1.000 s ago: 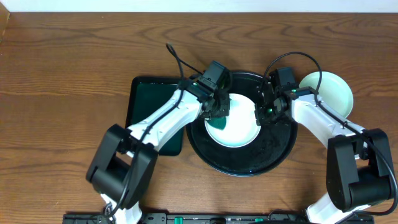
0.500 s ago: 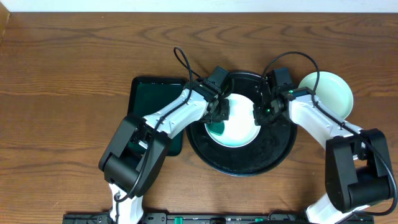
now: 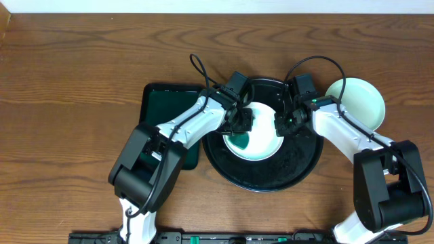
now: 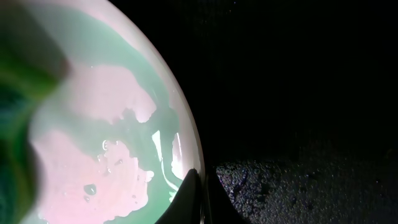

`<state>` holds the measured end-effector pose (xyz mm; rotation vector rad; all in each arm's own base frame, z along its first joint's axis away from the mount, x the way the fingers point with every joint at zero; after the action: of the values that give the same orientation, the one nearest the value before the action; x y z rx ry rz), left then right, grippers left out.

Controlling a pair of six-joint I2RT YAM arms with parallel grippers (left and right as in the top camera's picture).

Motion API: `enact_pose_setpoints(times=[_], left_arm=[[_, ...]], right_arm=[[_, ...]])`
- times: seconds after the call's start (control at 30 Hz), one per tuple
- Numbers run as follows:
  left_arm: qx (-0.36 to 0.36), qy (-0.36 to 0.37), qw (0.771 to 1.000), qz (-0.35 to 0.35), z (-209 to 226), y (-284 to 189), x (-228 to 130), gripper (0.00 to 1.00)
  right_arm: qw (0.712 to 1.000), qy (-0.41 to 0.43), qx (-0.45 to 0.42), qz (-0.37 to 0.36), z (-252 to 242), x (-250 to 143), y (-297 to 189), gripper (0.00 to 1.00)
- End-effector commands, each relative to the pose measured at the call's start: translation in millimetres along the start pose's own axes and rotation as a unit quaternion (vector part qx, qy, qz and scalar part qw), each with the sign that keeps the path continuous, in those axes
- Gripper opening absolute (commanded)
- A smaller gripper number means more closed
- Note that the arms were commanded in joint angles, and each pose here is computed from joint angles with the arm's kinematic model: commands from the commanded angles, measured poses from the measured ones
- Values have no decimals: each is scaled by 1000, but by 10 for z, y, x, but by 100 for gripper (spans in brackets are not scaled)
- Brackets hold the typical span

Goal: Clean dirty plates on tray and stack at the side
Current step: 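Scrub the white plate with the sponge in the left gripper, then keep wiping the white plate's surface with the sponge, left gripper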

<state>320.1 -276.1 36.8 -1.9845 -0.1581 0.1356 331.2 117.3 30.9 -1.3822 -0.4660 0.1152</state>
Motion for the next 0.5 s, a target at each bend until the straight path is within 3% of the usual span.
enact_pose_setpoints(times=[0.0,0.23,0.47], left_arm=[[-62,1,996,66,-212,34,-162,8],[-87,8,996,33,-348,-229,6,7],[-28,2,999,-46,-125,-576,206,7]], right_arm=[[996,-21,84,-11,408,27,-27,1],[996,-21,85,-11,411,29,-28,1],[993,-9,119,-17,428,52,-65,1]])
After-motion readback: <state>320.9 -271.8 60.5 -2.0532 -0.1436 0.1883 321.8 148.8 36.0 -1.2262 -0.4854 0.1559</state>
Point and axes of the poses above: each gripper's point midway between its finger pads, its own y axis out along the fingers, its own z axis along the line the jaws close on, x = y × z, the point moved 2 cm from there along -y, back along the fingers, and after that the axes turned 15 degrees about -y, right-handed, at the moved point
